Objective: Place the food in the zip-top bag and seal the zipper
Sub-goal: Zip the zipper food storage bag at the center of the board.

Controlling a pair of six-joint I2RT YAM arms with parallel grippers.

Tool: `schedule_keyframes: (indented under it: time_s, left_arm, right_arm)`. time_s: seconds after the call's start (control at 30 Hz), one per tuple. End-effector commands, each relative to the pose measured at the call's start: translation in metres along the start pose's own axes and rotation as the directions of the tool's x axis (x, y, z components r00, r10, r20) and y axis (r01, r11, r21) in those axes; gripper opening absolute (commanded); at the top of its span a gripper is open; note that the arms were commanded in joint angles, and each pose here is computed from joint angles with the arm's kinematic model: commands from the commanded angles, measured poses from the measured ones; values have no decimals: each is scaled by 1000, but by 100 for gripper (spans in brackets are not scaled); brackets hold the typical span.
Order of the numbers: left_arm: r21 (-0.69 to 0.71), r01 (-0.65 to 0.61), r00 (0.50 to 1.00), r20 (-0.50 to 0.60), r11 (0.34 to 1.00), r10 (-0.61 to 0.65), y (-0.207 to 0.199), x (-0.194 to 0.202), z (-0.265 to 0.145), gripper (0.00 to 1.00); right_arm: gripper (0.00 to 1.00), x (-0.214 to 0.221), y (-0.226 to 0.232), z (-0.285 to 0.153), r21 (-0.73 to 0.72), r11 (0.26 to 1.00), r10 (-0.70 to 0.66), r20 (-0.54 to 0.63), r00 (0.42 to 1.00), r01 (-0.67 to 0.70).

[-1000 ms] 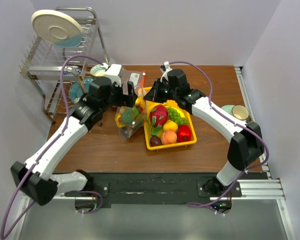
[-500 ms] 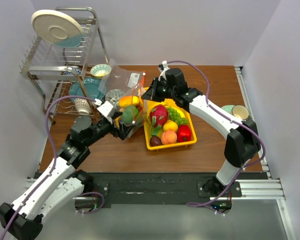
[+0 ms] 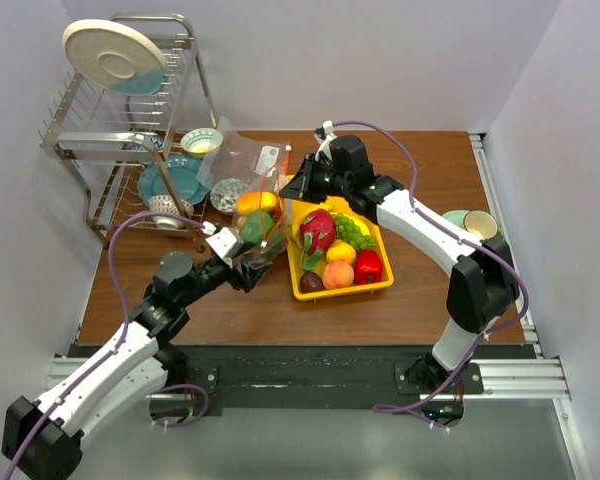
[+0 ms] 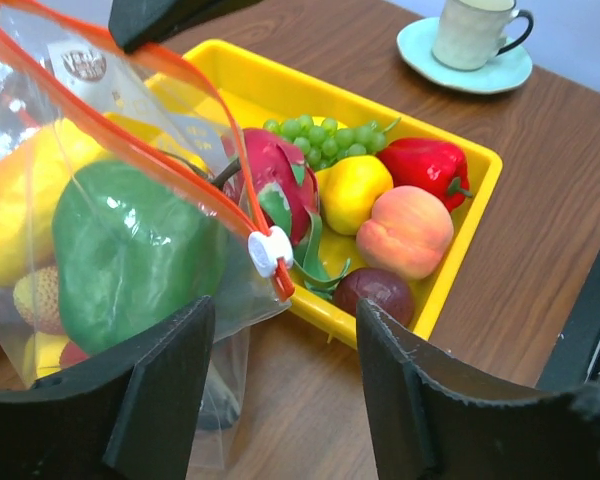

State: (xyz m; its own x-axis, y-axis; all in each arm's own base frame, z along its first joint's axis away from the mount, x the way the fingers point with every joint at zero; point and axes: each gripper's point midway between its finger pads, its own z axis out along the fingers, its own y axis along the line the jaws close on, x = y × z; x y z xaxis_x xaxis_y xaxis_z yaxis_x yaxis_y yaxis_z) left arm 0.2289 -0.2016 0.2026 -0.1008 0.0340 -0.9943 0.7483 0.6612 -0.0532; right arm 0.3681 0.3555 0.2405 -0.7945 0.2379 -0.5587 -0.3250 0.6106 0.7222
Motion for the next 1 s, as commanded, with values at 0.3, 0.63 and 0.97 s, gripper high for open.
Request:
schedule_keyframes:
  time_s: [0.3, 0.63, 0.97]
  left_arm:
    - [-57, -49, 994, 92, 997, 54, 13, -36, 12, 41]
    - [-80, -22, 997, 76, 997, 28, 17, -42, 11, 0]
    - [-90, -38, 998, 45, 995, 42, 15, -43, 0, 0]
  right_arm:
    - [0, -21, 30, -6, -94, 995, -9, 45, 999, 13]
    - [32, -15, 28, -9, -91, 996, -21, 26, 999, 24]
    - [64, 9, 30, -45, -83, 952, -303, -97, 948, 296]
